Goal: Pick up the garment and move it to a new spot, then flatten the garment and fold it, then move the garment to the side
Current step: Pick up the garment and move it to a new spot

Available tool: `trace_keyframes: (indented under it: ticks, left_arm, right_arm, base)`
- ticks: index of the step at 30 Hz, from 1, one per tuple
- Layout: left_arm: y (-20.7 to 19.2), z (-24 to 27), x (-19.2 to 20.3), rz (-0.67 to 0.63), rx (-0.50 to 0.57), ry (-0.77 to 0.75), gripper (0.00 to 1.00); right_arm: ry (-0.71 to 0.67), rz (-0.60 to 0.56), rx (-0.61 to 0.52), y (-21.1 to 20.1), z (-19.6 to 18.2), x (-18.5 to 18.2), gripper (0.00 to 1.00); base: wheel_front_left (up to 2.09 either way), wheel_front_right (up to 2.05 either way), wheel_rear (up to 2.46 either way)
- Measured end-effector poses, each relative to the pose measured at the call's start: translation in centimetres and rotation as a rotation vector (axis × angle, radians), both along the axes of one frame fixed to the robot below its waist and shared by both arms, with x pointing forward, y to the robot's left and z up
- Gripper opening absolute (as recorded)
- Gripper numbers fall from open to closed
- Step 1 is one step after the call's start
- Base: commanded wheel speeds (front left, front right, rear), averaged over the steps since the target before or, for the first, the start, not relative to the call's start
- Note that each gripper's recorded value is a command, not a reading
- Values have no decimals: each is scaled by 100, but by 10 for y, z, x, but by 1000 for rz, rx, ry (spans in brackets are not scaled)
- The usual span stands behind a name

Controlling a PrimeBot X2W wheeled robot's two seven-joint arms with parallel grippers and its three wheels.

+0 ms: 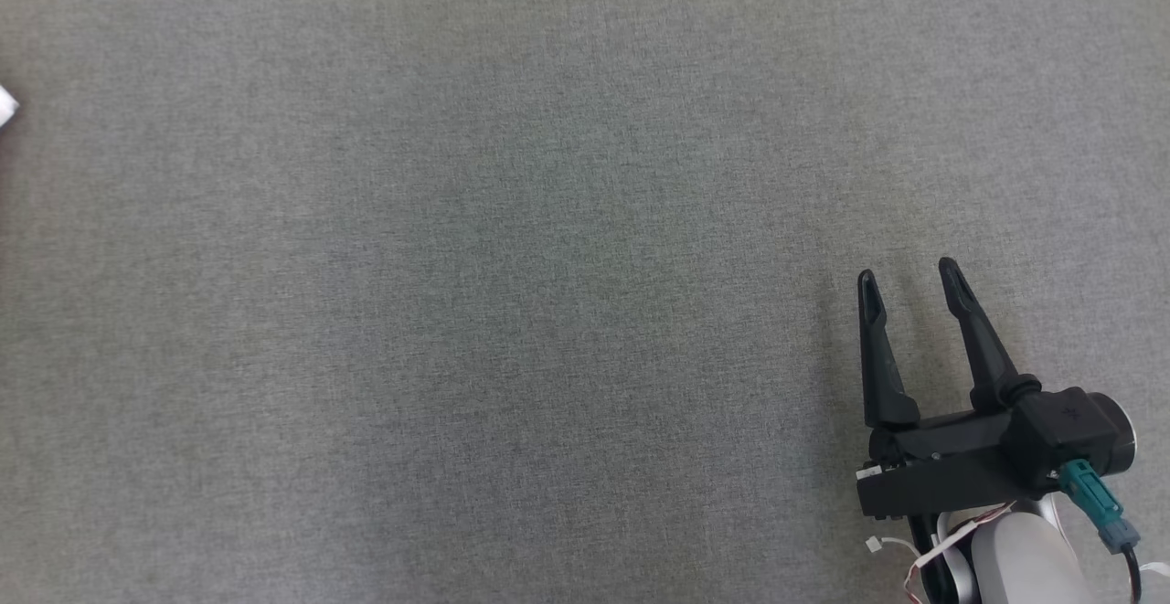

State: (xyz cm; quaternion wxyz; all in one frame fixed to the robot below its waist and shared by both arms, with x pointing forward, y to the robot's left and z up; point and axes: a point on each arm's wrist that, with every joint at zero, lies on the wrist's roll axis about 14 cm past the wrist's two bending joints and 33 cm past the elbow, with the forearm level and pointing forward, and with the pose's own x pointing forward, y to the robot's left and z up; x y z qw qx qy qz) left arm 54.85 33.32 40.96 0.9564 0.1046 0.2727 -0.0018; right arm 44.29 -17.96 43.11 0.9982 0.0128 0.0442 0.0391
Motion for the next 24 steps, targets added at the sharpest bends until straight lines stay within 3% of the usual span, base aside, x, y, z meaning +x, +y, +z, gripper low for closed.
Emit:
trace_keyframes:
  ticks: [8,15,20,24]
  left_arm:
    - [1,54,15,14,-40,-241,0]
    - [-12,153,28,-69,19,-543,0]
    - [-51,239,32,-187,34,-741,0]
    - [-110,303,29,-330,6,-871,0]
  right_arm:
    - [-17,18,24,9,7,-1,100]
    - [-39,33,68,17,20,-6,100]
    - [-65,28,95,18,32,-12,100]
    - [-80,6,121,12,40,-19,100]
  base:
    - [0,0,0]
    - [0,0,0]
    - [0,0,0]
    - [0,0,0]
